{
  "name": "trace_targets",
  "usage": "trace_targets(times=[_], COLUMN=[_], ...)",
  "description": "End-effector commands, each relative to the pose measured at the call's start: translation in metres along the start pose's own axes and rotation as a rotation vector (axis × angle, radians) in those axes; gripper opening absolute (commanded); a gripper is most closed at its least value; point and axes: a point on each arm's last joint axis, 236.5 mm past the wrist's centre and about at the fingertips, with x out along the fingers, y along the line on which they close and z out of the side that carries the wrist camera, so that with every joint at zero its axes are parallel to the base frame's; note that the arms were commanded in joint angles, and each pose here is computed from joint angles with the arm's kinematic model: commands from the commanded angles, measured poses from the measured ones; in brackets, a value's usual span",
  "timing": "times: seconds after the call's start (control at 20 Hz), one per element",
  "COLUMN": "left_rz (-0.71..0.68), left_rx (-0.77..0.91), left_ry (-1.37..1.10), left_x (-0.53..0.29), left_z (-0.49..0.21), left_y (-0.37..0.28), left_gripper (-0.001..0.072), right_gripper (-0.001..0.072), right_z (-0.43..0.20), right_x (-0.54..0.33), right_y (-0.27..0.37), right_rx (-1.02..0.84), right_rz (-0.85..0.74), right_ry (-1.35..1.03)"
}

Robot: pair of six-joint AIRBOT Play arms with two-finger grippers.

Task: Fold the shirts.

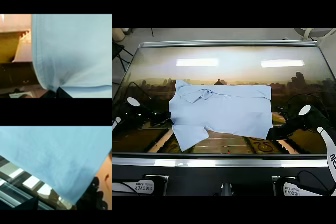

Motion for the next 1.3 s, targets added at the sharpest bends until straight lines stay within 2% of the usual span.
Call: trace_targets(times=[0.0, 0.05, 0.1, 0.15, 0.2, 0.3, 0.4, 0.5, 0.6, 0.65, 0.75, 0.85, 1.0, 1.25], left_rz=[-0.013, -0.025, -0.027, -0.028, -0.028, -0.028, -0.020, -0.004, -0.045, -0.073, -0.096, -0.128, -0.172, -0.136], left_rx=[0.041, 0.063, 0.066, 0.067, 0.069, 0.089, 0.164, 0.277, 0.370, 0.437, 0.580, 0.650, 0.619, 0.581], left_ry=[-0.002, 0.000, 0.001, -0.001, -0.005, -0.033, -0.157, -0.415, -0.796, -1.003, -1.447, -1.749, -1.840, -1.736], left_x=[-0.006, -0.008, -0.009, -0.011, -0.012, -0.024, -0.065, -0.154, -0.296, -0.372, -0.517, -0.600, -0.618, -0.593], left_z=[-0.002, -0.004, -0.005, -0.005, -0.005, -0.001, 0.018, 0.046, 0.045, 0.023, -0.058, -0.153, -0.225, -0.226], left_y=[-0.006, -0.010, -0.011, -0.011, -0.012, -0.018, -0.038, -0.079, -0.153, -0.191, -0.252, -0.281, -0.282, -0.271], left_gripper=[0.0028, 0.0028, 0.0028, 0.0028, 0.0028, 0.0026, 0.0024, 0.0024, 0.0027, 0.0027, 0.0027, 0.0026, 0.0025, 0.0026], right_gripper=[0.0442, 0.0343, 0.0293, 0.0120, 0.0017, 0.0015, 0.0014, 0.0014, 0.0015, 0.0015, 0.0015, 0.0014, 0.0014, 0.0015], right_z=[0.022, 0.023, 0.025, 0.028, 0.031, 0.039, 0.061, 0.100, 0.119, 0.106, 0.039, -0.041, -0.098, -0.109], right_x=[0.009, 0.009, 0.010, 0.010, 0.010, 0.002, -0.041, -0.139, -0.283, -0.368, -0.502, -0.566, -0.576, -0.562], right_y=[-0.006, -0.007, -0.007, -0.008, -0.008, -0.007, 0.002, 0.020, 0.065, 0.101, 0.174, 0.220, 0.241, 0.236], right_rx=[0.047, 0.041, 0.041, 0.034, 0.045, 0.007, -0.112, -0.242, -0.382, -0.444, -0.516, -0.498, -0.493, -0.479], right_rz=[-0.024, -0.031, -0.039, -0.049, -0.055, -0.065, -0.116, -0.285, -0.511, -0.645, -0.885, -1.025, -1.094, -1.089], right_ry=[-0.110, -0.114, -0.121, -0.130, -0.141, -0.165, -0.253, -0.490, -0.812, -1.002, -1.325, -1.519, -1.566, -1.508])
